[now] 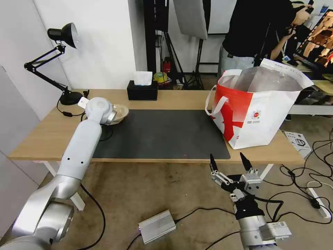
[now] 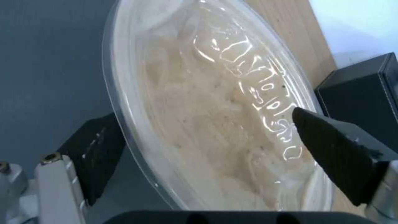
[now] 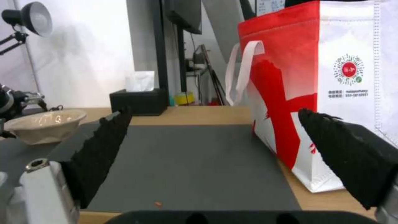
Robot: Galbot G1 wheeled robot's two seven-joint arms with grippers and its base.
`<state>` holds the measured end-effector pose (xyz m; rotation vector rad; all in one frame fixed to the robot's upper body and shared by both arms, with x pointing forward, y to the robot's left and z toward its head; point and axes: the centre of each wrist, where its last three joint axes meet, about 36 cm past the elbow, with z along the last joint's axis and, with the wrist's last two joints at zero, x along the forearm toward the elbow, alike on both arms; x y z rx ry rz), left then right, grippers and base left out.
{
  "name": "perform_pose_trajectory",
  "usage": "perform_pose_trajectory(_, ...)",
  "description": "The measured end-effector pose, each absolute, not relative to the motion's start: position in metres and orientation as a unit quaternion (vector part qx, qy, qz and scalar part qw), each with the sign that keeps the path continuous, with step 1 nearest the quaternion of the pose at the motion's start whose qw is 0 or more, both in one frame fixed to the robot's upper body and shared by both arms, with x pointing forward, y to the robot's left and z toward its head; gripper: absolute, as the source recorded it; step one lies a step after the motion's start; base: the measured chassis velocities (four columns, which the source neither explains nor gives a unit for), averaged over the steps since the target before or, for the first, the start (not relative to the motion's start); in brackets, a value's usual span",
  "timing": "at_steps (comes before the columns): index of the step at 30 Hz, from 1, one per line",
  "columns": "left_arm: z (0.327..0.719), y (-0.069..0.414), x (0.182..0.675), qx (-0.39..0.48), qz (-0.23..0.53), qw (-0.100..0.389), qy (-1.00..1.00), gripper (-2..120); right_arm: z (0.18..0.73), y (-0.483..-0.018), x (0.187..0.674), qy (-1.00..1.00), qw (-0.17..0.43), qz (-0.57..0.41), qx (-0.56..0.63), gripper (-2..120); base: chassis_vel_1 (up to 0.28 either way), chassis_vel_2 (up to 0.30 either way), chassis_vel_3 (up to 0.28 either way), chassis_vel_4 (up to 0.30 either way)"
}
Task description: Pick up the trash from the table and place it into the takeout bag.
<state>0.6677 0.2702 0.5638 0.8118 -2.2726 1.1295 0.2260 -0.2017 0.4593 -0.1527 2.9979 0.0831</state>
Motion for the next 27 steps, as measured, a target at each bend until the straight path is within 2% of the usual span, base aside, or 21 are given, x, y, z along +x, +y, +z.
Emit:
perform_pose_trajectory(2,0.5638,0.2714,0.6680,0.297,0.414,0.235,-0.828,93,0.4593,-0.2016,0.2259,0.996,0.069,0.028,-0.051,100,0.000,0.000,0.000,0.000)
perform_pose_trajectory(4,0.5638,0.2715,0.6680,0.297,0.414,0.235,-0.828,92,0.4593,-0.2016,0.2259,0.996,0.069,0.028,-0.051,100,0.000,0.000,0.000,0.000)
perform_pose_trajectory(5,0.5634,0.2725,0.6678,0.299,0.415,0.234,-0.827,83,0.4593,-0.2016,0.2259,0.996,0.069,0.028,-0.051,100,0.000,0.000,0.000,0.000)
perform_pose_trajectory(7,0.5628,0.2728,0.6676,0.300,0.415,0.233,-0.827,80,0.4593,-0.2017,0.2260,0.996,0.069,0.028,-0.051,100,0.000,0.000,0.000,0.000)
perform_pose_trajectory(9,0.5625,0.2746,0.6673,0.306,0.415,0.229,-0.826,68,0.4593,-0.2017,0.2259,0.996,0.069,0.028,-0.051,100,0.000,0.000,0.000,0.000)
perform_pose_trajectory(13,0.5616,0.2768,0.6662,0.309,0.416,0.227,-0.824,59,0.4593,-0.2017,0.2259,0.996,0.069,0.028,-0.051,100,0.000,0.000,0.000,0.000)
perform_pose_trajectory(15,0.5613,0.2783,0.6652,0.310,0.418,0.225,-0.824,47,0.4593,-0.2017,0.2259,0.996,0.069,0.028,-0.051,100,0.000,0.000,0.000,0.000)
perform_pose_trajectory(17,0.5609,0.2787,0.6651,0.311,0.418,0.225,-0.824,43,0.4593,-0.2017,0.2259,0.996,0.069,0.028,-0.051,100,0.000,0.000,0.000,0.000)
perform_pose_trajectory(20,0.5614,0.2782,0.6636,0.309,0.418,0.224,-0.824,29,0.4593,-0.2016,0.2259,0.996,0.069,0.028,-0.051,100,0.000,0.000,0.000,0.000)
perform_pose_trajectory(22,0.5612,0.2779,0.6631,0.309,0.417,0.224,-0.825,26,0.4593,-0.2017,0.2259,0.996,0.069,0.028,-0.051,100,0.000,0.000,0.000,0.000)
perform_pose_trajectory(25,0.5614,0.2778,0.6623,0.308,0.417,0.223,-0.825,11,0.4593,-0.2016,0.2259,0.996,0.069,0.028,-0.051,100,0.000,0.000,0.000,0.000)
perform_pose_trajectory(27,0.5617,0.2777,0.6621,0.308,0.417,0.223,-0.826,8,0.4593,-0.2016,0.2259,0.996,0.069,0.028,-0.051,100,0.000,0.000,0.000,0.000)
